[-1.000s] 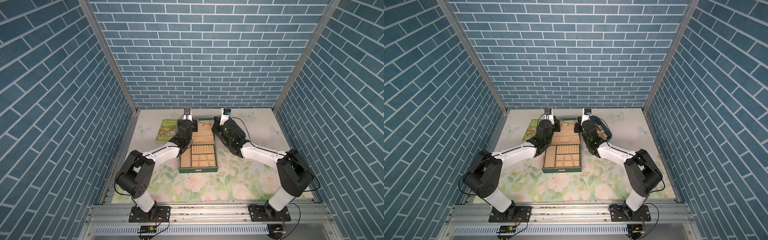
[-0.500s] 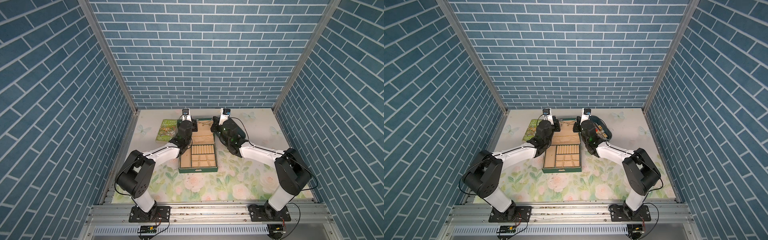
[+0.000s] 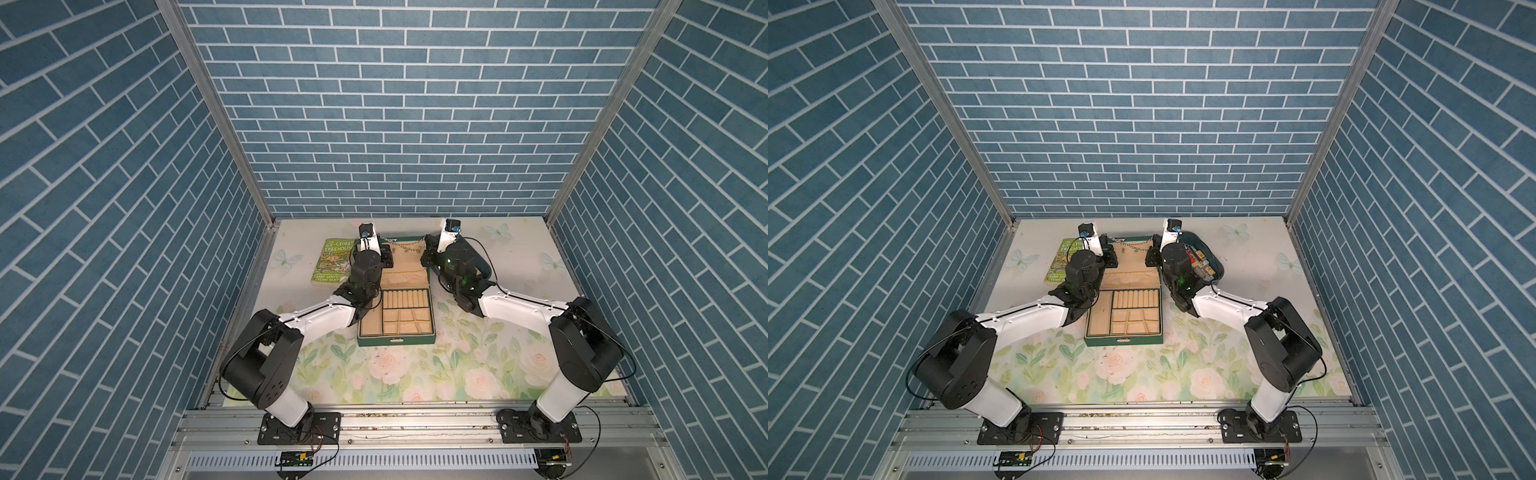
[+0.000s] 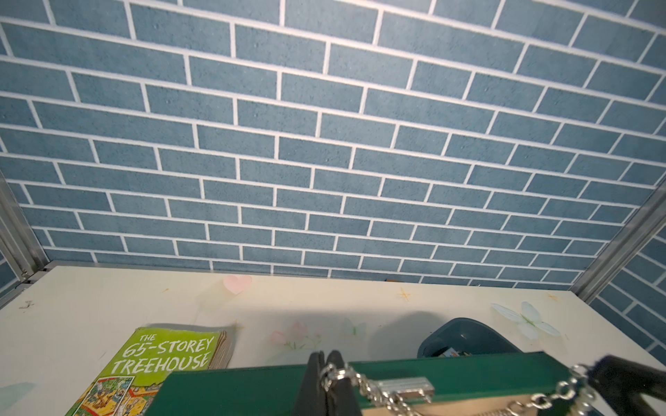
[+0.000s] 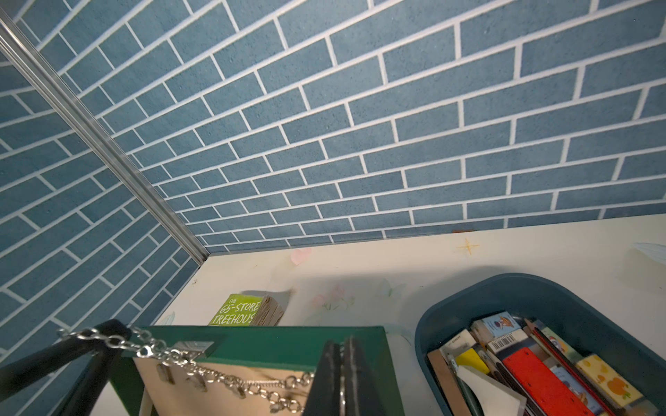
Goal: Put jewelry chain into jewelry box
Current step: Hang the necklace on the jewelry box clasp.
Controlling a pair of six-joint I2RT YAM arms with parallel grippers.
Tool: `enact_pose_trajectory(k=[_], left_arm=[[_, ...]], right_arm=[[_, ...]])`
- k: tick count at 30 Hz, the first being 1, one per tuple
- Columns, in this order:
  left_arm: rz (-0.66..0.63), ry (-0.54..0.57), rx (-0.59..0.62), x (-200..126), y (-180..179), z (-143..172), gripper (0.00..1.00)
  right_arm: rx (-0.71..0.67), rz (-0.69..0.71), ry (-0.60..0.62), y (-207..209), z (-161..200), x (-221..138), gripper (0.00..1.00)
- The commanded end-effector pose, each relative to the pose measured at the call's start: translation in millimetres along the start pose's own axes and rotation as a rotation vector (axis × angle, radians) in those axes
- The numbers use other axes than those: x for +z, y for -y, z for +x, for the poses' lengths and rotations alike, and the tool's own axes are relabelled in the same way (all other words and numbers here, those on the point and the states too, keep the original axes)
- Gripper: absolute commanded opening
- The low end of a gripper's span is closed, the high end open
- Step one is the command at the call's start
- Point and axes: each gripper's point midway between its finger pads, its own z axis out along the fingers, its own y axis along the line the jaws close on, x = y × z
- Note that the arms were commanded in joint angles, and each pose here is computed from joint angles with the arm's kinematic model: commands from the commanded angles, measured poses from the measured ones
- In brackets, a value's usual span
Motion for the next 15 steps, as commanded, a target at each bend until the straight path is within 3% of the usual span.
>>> enact_pose_trajectory(k=[1,15], left_arm=[[-0.008,0.053,-0.016,-10.6,-0.1,-11.2,0.0],[-0.013,0.131,-0.096,-32.8,-4.1,-9.4,0.0]], right_arm=[[0.042,-0.027,0.043,-8.9,-14.6,-9.7,0.0],[0.043,-0.03,0.058,-9.9,-17.8,-17.8,0.0]])
